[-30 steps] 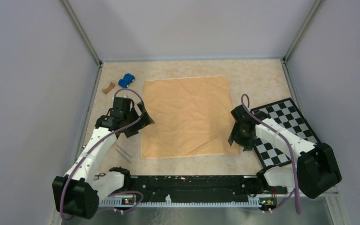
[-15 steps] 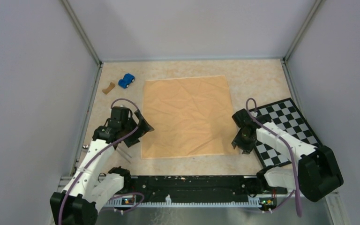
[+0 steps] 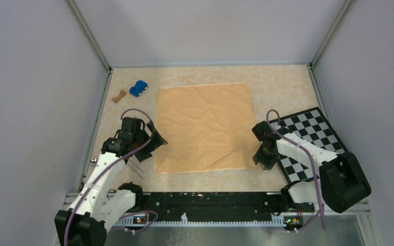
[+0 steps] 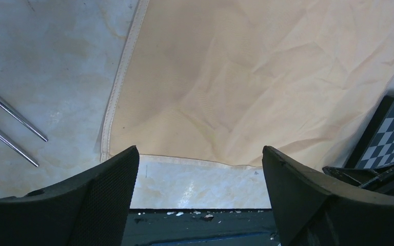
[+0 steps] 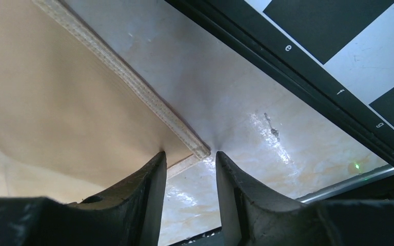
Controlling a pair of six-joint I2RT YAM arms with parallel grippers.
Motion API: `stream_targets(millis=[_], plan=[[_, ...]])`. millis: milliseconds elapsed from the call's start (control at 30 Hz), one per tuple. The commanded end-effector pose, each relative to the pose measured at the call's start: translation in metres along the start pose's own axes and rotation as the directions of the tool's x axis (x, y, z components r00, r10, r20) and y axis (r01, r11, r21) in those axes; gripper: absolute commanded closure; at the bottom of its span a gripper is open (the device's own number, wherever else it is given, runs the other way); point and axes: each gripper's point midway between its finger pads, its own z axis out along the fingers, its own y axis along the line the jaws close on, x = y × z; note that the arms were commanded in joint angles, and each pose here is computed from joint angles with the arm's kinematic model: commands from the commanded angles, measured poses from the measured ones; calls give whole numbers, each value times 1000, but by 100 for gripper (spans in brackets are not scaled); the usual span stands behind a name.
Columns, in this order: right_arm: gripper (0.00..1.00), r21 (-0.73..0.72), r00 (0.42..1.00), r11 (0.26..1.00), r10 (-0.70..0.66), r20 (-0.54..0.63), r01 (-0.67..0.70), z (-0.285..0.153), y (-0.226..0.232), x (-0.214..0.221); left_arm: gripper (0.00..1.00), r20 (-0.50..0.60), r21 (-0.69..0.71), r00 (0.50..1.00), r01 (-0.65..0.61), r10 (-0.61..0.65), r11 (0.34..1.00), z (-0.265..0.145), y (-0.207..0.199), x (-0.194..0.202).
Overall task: Fold the napkin into a case and place the utensils inside
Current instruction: Flatten out the crumpled napkin at the center of the board, then pick up the flattened napkin from the center of the board.
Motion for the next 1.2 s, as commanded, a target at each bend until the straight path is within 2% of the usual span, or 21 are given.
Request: stream_targets(millis=[0, 133, 267, 467, 600, 833, 967, 1000, 1033, 1167], plan=[[61, 5, 999, 1000, 28, 18, -28, 10, 2, -3, 6, 8, -18, 1000, 1, -1, 1000, -4, 2, -2], [65, 10, 999, 999, 32, 10, -32, 18, 1, 0, 3, 6, -36, 1000, 9, -9, 999, -4, 6, -1], [79, 17, 999, 999, 49, 16, -50, 26, -6, 4, 1, -15, -59, 1000, 19, -20, 998, -1, 11, 4], [100, -26, 998, 998, 63, 20, -63, 21, 1, 2, 4, -41, -205, 997, 53, -63, 977, -2, 39, 16], [100, -56, 997, 996, 67, 38, -65, 15, 6, -3, 17, -29, -321, 995, 83, -97, 944, -3, 55, 27], [100, -79, 998, 995, 56, 35, -54, 14, 14, -4, 32, -39, -503, 985, 127, -169, 855, 9, 77, 47], [100, -84, 999, 996, 44, 23, -42, 17, 15, -2, 39, -14, -540, 980, 159, -198, 826, 11, 79, 45], [100, -86, 999, 996, 41, 18, -39, 18, 15, 0, 47, -13, -549, 976, 175, -217, 818, 11, 80, 47], [100, -90, 999, 995, 37, 16, -35, 18, 16, 0, 50, -17, -558, 971, 189, -239, 808, 11, 81, 51], [100, -95, 1000, 995, 29, 11, -28, 19, 17, 1, 51, -51, -551, 958, 210, -284, 807, 19, 78, 61]])
